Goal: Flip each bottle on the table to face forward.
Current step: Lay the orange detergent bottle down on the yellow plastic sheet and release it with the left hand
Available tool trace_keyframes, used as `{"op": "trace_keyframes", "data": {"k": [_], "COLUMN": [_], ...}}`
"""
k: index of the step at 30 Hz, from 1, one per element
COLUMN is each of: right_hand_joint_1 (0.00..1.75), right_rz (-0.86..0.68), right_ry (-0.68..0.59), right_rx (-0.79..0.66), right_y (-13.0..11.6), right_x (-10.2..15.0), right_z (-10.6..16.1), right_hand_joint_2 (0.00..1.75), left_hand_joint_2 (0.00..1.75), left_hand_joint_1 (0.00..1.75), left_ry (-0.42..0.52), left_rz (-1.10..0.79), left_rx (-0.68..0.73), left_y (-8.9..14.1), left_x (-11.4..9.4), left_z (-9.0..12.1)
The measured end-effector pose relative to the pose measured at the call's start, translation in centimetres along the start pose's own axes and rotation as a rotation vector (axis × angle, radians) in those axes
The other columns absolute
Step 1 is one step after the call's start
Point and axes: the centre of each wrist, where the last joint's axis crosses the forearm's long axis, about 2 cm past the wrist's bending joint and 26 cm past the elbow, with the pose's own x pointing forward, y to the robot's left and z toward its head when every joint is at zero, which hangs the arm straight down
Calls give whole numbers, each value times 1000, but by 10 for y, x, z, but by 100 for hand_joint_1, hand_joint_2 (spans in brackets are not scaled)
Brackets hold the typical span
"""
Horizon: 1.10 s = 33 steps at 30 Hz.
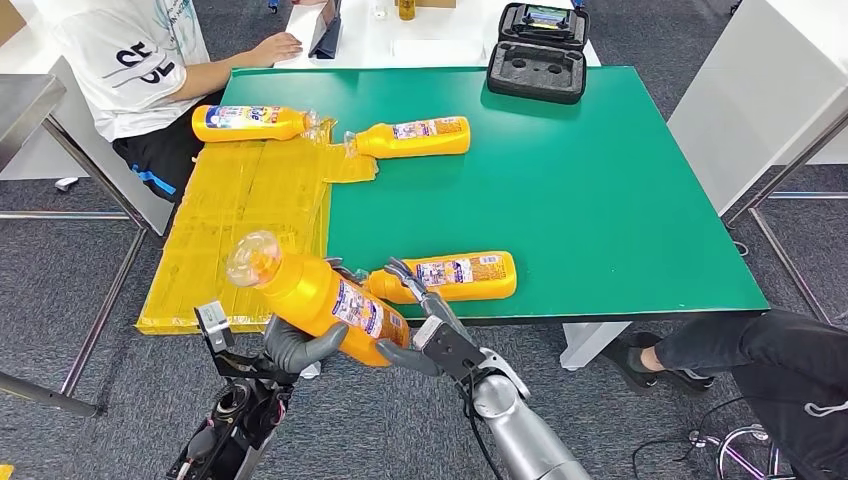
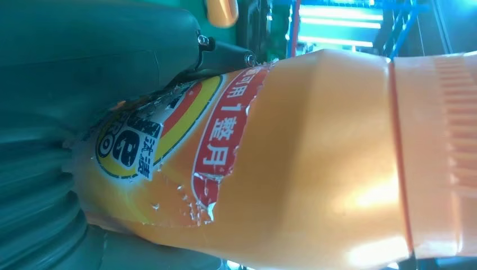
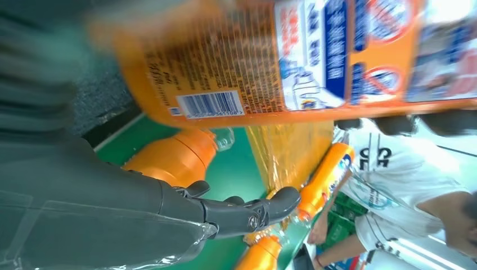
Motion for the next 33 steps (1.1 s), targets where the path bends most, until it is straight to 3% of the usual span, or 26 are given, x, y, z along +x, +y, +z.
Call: {"op": "trace_keyframes", "data": {"k": [7,17,21,25,33], "right_hand_joint_1": [0,0,0,0,0], "right_rz": [-16,-38,-60,-61,-66], "right_ry": [-45,-149,-164,-163,-162], "right_rx": [-47,-104,-117,-118,-119], "right_y": [-1,-16,-20,-22,-20], "right_x": [11,29,29,28,25], "right_z": [6,2,4,7,11], "right_hand_joint_2": [0,0,175,175,175], "left_hand_joint_2": [175,175,175,175,175], "left_hand_joint_1": [175,175,175,175,175], "left_ry": [46,109,122,150,321], "left_rz": [-257,-795,-952,-1076,-1315], "left_rx": [124,231,233,225,97], "left_y": [26,92,120,143,186], "left_x": [5,31,44,59,83], "left_z": [-8,-22,-29,-39,-65]}}
